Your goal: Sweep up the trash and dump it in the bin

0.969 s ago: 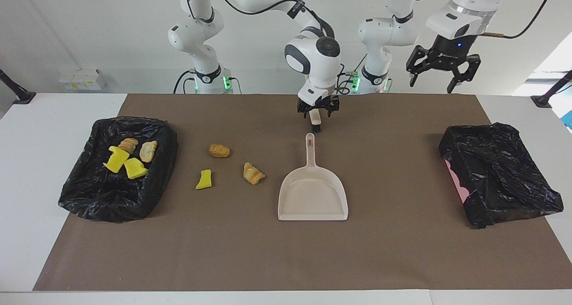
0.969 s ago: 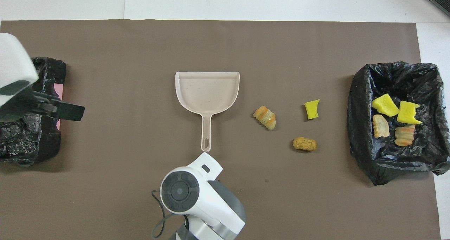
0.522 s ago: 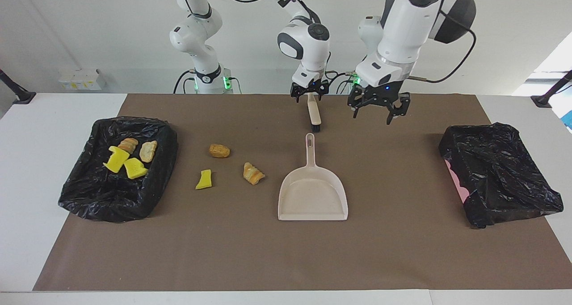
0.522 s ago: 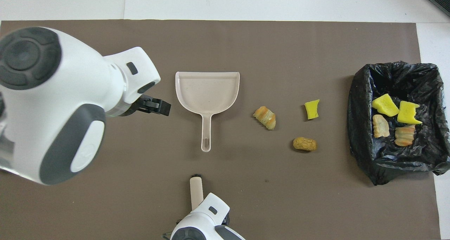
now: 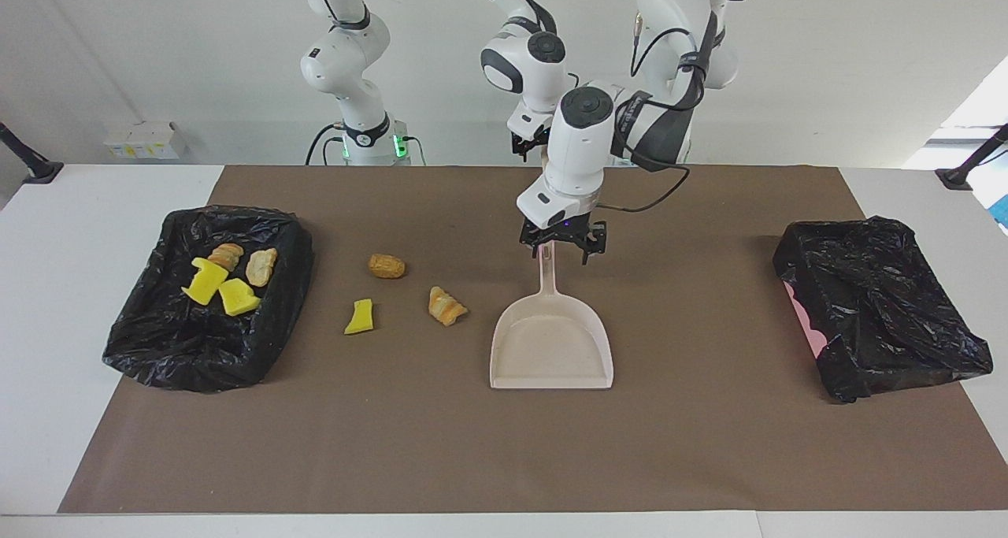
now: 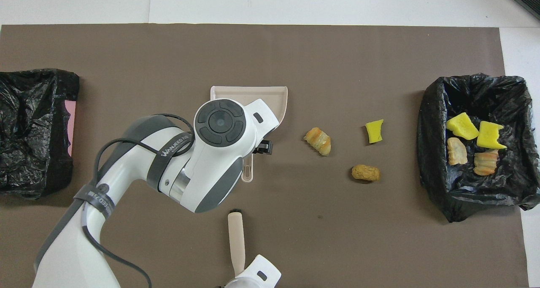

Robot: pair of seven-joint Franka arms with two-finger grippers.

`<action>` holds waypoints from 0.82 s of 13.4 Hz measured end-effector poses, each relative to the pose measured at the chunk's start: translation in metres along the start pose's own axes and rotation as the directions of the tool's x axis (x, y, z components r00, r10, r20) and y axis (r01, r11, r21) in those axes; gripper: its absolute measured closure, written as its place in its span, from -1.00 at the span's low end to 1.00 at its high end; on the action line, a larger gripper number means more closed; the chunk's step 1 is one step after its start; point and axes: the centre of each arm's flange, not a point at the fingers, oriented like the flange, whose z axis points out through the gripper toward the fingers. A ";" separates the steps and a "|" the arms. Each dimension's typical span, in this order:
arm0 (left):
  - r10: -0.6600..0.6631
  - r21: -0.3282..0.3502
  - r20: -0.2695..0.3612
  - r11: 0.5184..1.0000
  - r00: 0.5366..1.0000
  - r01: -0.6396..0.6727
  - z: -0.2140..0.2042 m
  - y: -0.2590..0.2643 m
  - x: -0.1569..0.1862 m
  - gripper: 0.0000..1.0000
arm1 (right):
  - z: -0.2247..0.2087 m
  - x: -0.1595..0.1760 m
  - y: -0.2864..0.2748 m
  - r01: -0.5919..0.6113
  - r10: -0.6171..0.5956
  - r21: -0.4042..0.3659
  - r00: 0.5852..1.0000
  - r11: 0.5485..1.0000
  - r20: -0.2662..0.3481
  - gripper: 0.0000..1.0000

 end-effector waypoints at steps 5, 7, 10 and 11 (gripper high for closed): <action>-0.053 0.003 0.007 0.999 0.999 0.053 0.035 0.001 -0.017 -1.00 | 0.004 -0.010 -0.005 -0.025 0.025 0.002 1.000 1.000 0.013 0.48; -0.068 0.005 0.012 0.998 0.998 0.068 0.042 0.001 -0.022 -0.99 | 0.003 -0.010 -0.005 -0.038 0.038 0.004 0.999 0.999 0.013 0.48; -0.087 0.001 0.005 0.996 0.996 0.087 0.046 0.003 -0.025 -0.73 | -0.001 0.000 0.000 -0.089 0.088 0.011 0.996 0.996 0.018 0.48; -0.095 0.001 0.006 0.995 0.995 0.095 0.047 0.003 -0.025 -0.73 | -0.005 0.009 0.007 -0.114 0.113 0.008 0.993 0.993 0.024 0.48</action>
